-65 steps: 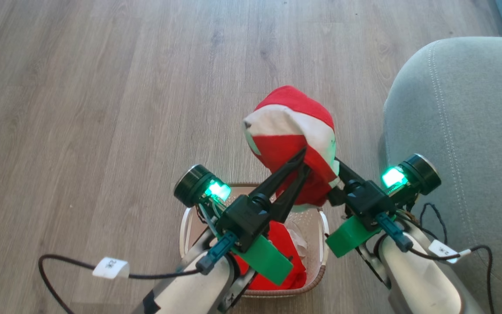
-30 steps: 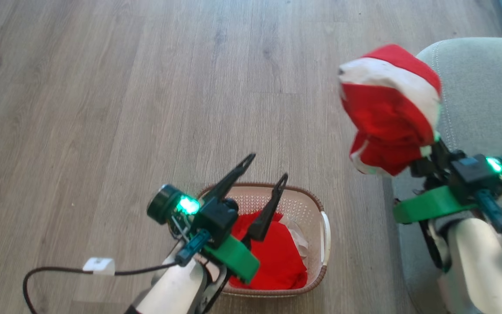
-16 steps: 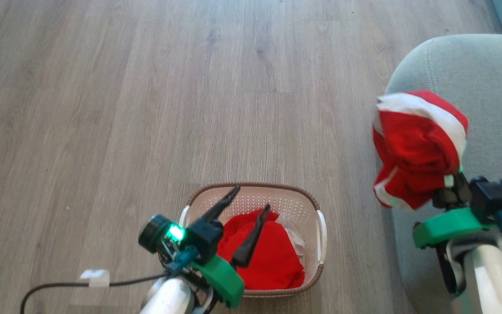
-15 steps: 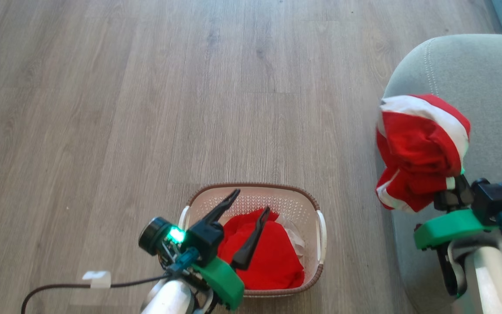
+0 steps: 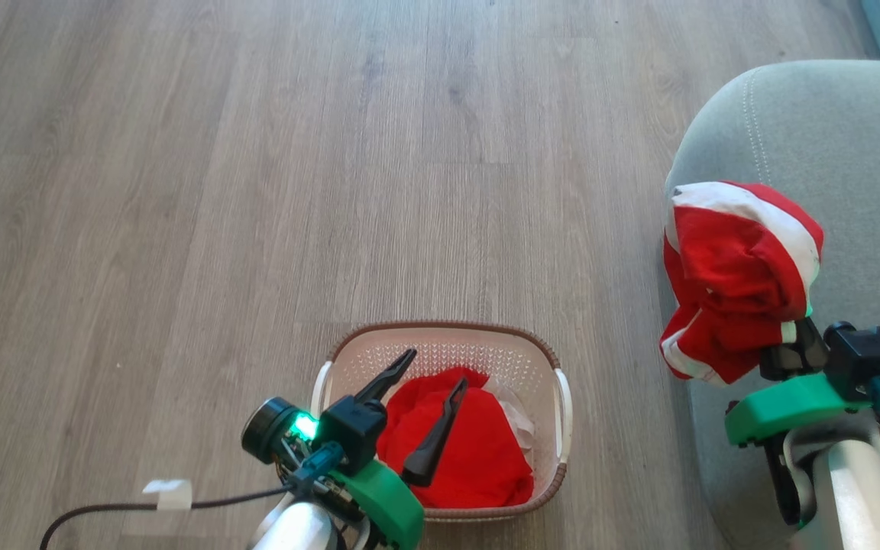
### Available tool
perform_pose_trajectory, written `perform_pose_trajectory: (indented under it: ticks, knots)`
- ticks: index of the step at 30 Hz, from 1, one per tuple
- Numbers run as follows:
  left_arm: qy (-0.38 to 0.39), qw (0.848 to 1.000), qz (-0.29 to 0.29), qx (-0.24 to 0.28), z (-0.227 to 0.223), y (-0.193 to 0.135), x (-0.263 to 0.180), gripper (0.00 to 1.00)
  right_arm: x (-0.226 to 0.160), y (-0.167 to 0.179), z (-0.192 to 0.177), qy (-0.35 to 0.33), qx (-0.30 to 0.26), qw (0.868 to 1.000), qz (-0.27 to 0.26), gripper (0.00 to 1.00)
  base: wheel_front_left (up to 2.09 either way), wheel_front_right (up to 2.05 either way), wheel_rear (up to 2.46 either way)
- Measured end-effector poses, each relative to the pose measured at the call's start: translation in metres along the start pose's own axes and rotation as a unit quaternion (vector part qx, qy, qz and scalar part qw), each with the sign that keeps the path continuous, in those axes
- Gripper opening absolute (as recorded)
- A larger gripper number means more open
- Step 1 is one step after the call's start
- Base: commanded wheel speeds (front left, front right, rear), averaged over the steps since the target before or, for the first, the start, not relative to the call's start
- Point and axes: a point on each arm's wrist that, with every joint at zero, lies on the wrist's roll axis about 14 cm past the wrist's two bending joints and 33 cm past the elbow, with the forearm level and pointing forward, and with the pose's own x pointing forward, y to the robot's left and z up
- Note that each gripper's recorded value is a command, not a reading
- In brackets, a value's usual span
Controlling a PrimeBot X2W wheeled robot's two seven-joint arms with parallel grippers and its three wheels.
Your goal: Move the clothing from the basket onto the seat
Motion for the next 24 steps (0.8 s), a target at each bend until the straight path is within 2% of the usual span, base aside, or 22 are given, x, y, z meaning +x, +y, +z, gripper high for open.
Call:
perform_pose_trajectory:
  ticks: [17, 24]
  knots:
    - [-0.008, 1.0, -0.001, -0.002, 0.005, -0.005, -0.004, 1.0, -0.003, 0.002, 0.008, -0.01, 0.001, 1.0, 0.001, 0.0, 0.0, 0.0, 0.0]
    - [-0.009, 1.0, -0.013, -0.003, 0.005, -0.012, 0.002, 1.0, -0.008, -0.007, 0.013, -0.016, -0.002, 1.0, -0.011, 0.0, 0.0, 0.0, 0.0]
